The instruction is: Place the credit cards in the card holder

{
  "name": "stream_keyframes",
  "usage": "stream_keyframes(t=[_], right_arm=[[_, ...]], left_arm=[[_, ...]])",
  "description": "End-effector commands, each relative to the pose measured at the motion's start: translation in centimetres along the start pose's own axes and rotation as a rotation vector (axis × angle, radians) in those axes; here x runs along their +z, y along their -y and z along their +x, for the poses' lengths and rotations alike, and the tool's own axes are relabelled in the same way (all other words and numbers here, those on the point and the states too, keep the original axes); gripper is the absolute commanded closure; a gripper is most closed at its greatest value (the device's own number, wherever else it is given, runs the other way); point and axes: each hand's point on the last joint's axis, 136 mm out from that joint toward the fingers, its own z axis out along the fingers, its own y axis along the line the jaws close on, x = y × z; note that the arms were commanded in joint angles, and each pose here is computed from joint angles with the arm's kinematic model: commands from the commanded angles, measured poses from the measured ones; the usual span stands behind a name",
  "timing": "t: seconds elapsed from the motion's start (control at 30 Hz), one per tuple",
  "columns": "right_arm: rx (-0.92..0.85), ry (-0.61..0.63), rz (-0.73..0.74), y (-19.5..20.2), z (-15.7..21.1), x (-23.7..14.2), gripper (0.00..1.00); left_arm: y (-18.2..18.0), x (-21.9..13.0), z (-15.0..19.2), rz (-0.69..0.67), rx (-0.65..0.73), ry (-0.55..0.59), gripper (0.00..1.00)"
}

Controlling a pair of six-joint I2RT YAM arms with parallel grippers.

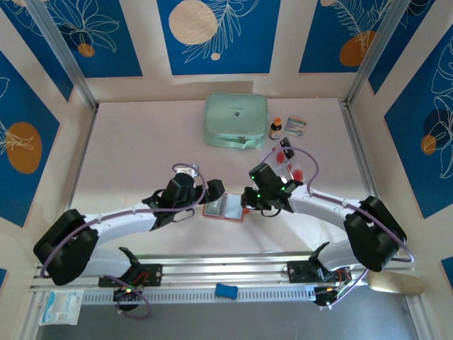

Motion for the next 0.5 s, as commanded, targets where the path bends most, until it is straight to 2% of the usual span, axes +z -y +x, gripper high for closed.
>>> stream_keyframes(t=[0.0, 0.23, 0.47], right_arm=[[0.006, -0.031, -0.020, -0.4, 0.4, 0.7, 1.00], [0.000, -0.071, -0.002, -0.1, 1.2, 2.3, 1.00], [0.031, -0.118, 0.056, 2.6, 3.0, 3.7, 1.00]], left_arm=[[-0.6, 0.3, -0.5, -0.036, 0.030, 0.004, 0.00], [-1.5, 1.0, -0.1, -0.060, 0.046, -0.026, 0.00], [-1.8, 1.8, 0.5, -0.065, 0.065, -0.064, 0.00]])
